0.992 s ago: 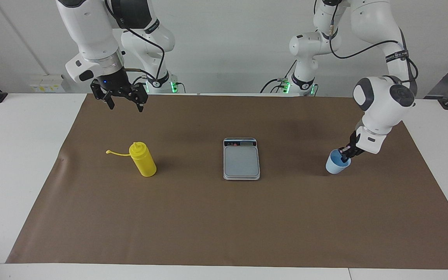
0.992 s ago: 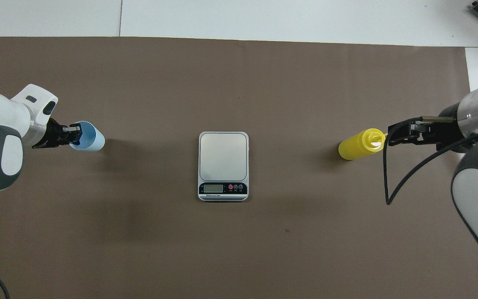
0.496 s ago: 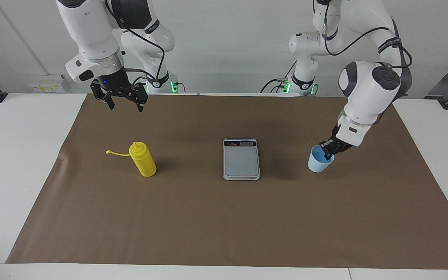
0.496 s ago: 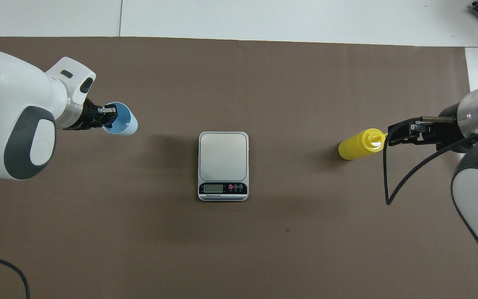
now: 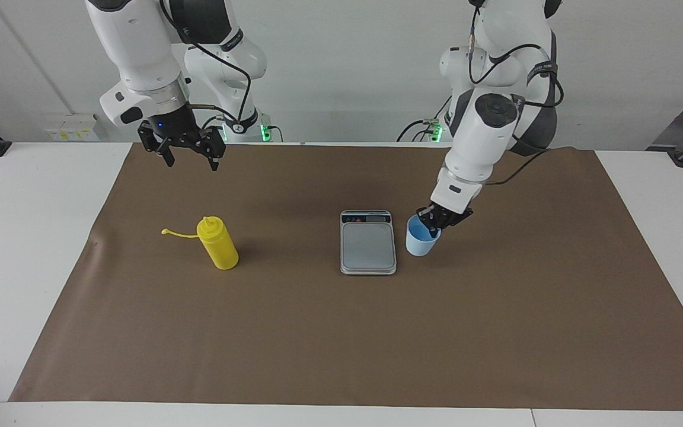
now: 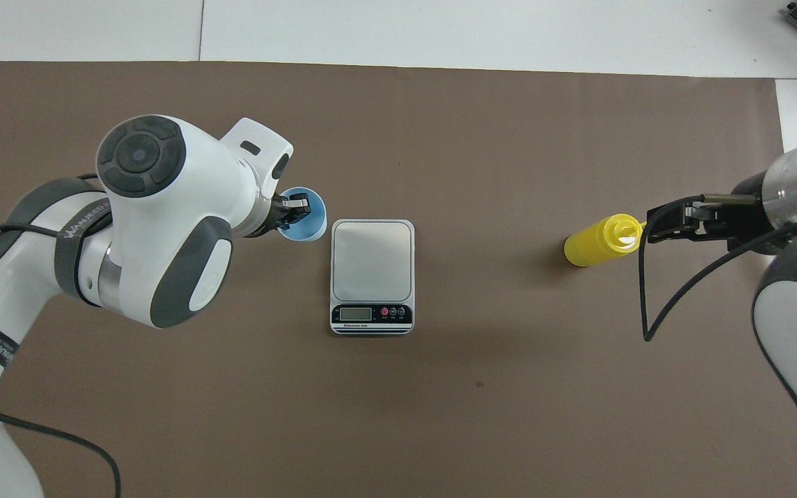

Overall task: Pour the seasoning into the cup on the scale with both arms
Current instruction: 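Lift the blue cup with the left gripper and lower it onto the scale, then open the left gripper and withdraw it back to rest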

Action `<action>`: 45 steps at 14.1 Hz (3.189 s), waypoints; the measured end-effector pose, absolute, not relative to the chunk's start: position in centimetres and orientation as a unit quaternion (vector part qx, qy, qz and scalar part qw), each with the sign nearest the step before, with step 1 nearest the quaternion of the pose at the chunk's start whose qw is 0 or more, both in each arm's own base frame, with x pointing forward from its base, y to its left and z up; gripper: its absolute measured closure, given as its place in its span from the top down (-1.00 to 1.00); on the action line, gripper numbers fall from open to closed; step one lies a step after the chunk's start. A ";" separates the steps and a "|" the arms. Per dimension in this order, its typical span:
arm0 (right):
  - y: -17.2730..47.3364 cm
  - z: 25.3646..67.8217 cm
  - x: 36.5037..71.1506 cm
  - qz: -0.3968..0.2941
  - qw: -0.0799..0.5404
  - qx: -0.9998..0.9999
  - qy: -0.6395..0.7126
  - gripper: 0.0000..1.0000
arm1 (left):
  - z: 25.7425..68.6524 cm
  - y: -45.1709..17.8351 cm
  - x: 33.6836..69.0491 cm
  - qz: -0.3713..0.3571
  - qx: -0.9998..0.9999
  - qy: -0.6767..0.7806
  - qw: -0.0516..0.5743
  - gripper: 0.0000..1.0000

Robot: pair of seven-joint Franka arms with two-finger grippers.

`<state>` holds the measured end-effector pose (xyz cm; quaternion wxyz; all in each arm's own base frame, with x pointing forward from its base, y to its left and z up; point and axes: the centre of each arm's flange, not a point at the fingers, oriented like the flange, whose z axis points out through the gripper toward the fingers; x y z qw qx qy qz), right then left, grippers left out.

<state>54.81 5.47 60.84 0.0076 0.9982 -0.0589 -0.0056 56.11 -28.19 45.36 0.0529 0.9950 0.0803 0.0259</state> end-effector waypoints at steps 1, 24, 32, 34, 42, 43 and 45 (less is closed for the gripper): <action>5.5 60.8 54.8 -0.006 0.008 0.998 -0.059 1.00 | 44.9 -29.7 55.6 0.025 0.995 0.079 0.054 -0.93; 5.4 60.8 54.8 -0.006 0.008 0.998 -0.059 1.00 | 38.3 -37.0 52.0 0.001 0.996 0.073 0.050 -0.73; 5.4 60.8 54.8 -0.006 0.008 0.998 -0.059 1.00 | 43.2 -30.3 55.3 0.032 0.992 0.113 0.043 0.99; 5.4 60.8 54.8 -0.006 0.008 0.998 -0.059 1.00 | 45.5 -26.3 56.4 0.037 0.992 0.111 0.038 1.00; 5.0 60.8 54.9 -0.006 0.007 0.998 -0.065 1.00 | 47.8 -12.8 58.9 0.006 1.000 0.019 0.011 1.00; 4.2 60.9 54.9 -0.005 0.007 0.997 -0.078 1.00 | 48.5 -11.0 58.8 0.003 1.000 0.004 0.009 1.00; 1.9 60.9 55.1 -0.003 0.006 0.992 -0.125 1.00 | 50.0 -8.3 58.3 0.002 1.000 -0.027 0.007 1.00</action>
